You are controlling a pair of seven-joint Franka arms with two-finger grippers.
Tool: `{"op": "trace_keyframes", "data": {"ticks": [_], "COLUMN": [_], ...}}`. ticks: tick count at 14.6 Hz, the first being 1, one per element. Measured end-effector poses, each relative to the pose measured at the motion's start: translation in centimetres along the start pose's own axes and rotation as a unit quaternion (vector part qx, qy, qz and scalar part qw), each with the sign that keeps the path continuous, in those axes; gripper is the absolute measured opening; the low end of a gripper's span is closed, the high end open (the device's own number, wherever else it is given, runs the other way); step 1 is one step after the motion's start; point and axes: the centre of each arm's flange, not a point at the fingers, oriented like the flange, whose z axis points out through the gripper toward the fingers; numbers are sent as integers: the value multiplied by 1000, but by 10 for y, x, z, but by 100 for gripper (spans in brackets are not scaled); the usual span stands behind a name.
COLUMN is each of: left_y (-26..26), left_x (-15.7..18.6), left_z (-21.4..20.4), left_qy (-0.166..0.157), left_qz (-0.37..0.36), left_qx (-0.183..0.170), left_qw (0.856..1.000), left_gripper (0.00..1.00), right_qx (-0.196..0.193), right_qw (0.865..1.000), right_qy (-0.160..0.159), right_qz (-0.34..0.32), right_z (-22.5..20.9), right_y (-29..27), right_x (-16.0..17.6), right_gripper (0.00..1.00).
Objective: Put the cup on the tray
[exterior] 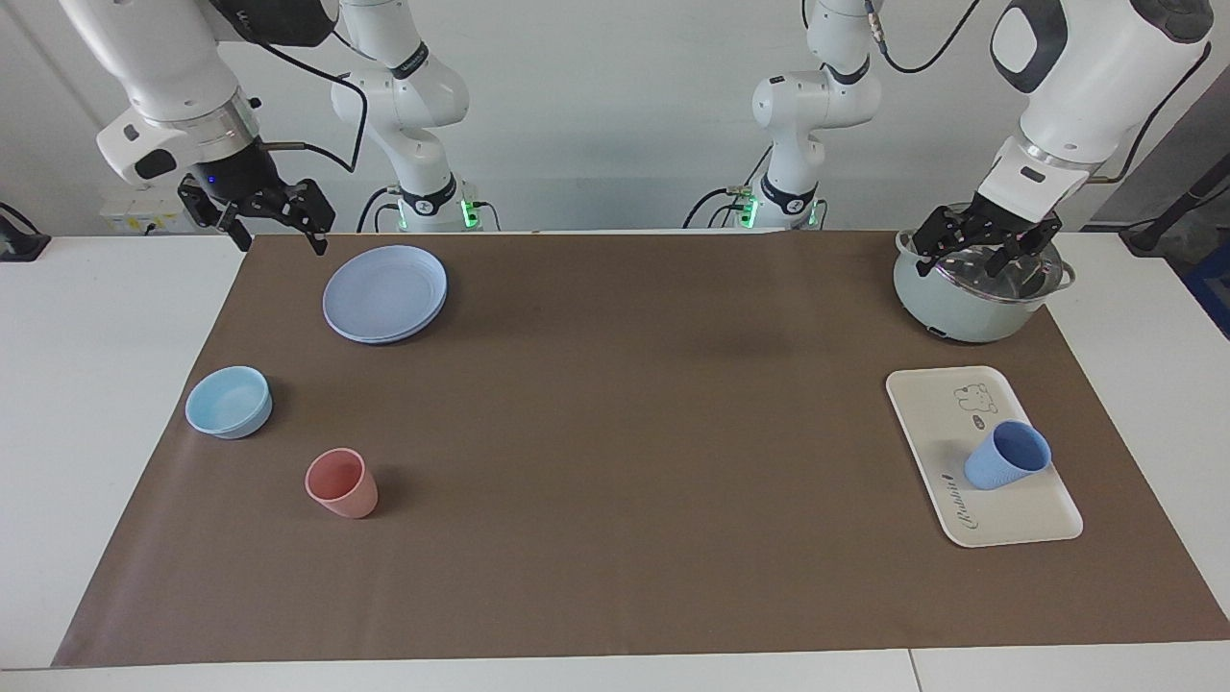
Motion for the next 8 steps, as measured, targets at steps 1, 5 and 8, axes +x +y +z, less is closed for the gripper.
{"op": "trace_keyframes", "data": {"ticks": [1,5,8], "left_y": [0,-4,-2], "left_x": [-2,-11,-12], "left_z": [-1,-10,-14], "left_qy": [-4,-20,-19], "left_qz": [0,-1,1], "left_qx": [0,22,28], "left_qw": [1000,1000,999], "left_gripper": [100,100,100], "right_qx": [0,0,0], "right_qw": [1000,1000,1000], "right_qy": [0,-1,-1], "right_qz": [0,-1,-1], "right_z": [0,0,0], "right_y": [0,-1,-1], "right_x": [0,0,0], "right_gripper": [100,100,100]}}
